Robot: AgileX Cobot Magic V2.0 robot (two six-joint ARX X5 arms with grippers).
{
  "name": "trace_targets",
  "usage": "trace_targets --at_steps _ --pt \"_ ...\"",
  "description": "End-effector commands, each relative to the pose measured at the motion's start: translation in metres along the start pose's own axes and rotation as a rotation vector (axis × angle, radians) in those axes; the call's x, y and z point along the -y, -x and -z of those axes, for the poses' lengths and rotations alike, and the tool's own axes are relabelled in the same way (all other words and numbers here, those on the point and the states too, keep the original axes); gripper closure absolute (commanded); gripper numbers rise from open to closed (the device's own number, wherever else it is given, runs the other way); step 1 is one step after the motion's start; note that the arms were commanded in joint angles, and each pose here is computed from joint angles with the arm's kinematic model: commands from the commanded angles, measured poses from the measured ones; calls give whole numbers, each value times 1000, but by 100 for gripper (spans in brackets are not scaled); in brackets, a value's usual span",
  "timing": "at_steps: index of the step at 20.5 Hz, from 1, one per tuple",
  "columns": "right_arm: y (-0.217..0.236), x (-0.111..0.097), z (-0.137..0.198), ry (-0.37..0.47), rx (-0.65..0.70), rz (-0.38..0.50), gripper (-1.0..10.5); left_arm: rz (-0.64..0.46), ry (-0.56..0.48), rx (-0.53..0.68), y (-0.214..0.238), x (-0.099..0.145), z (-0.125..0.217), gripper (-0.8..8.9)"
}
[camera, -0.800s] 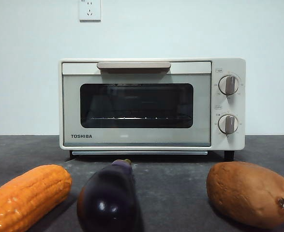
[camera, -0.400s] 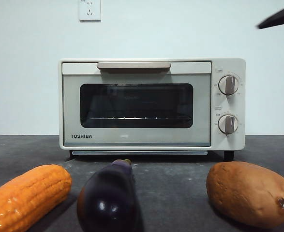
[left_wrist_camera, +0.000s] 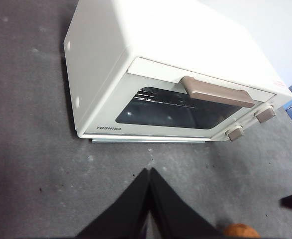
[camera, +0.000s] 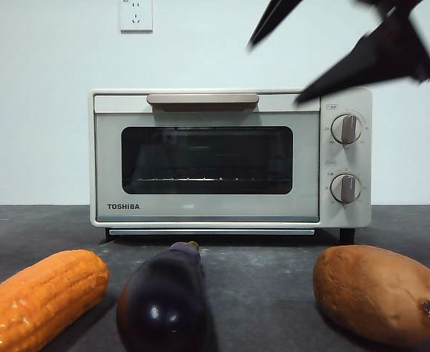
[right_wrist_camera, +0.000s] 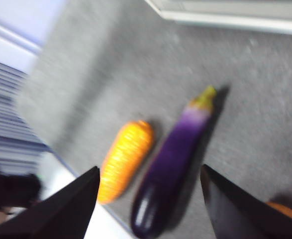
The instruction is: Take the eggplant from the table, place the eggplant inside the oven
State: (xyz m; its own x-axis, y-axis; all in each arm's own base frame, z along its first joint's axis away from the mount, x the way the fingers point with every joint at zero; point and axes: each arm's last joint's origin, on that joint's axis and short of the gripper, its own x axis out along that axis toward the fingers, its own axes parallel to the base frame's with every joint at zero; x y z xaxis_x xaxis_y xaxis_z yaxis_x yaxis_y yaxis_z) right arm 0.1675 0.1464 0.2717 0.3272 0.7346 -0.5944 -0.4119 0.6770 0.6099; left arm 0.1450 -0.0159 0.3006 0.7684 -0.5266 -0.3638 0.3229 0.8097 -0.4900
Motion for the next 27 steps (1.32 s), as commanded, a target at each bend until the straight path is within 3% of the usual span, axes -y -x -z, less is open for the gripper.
trace_targets --at_steps 1,8,13,16,27 --pt "-18 -9 -4 6 -33 38 620 13 -27 17 1 3 -5 807" --pt "-100 -25 -4 29 -270 262 638 13 -27 16 1 3 -5 807" --pt "-145 -32 -1 60 -333 304 625 13 -26 15 1 3 -5 807" --pt "-160 -25 1 47 -351 336 625 12 -26 14 1 3 -5 807" --pt "-183 -12 11 40 -395 359 640 6 -24 -5 1 3 -3 807"
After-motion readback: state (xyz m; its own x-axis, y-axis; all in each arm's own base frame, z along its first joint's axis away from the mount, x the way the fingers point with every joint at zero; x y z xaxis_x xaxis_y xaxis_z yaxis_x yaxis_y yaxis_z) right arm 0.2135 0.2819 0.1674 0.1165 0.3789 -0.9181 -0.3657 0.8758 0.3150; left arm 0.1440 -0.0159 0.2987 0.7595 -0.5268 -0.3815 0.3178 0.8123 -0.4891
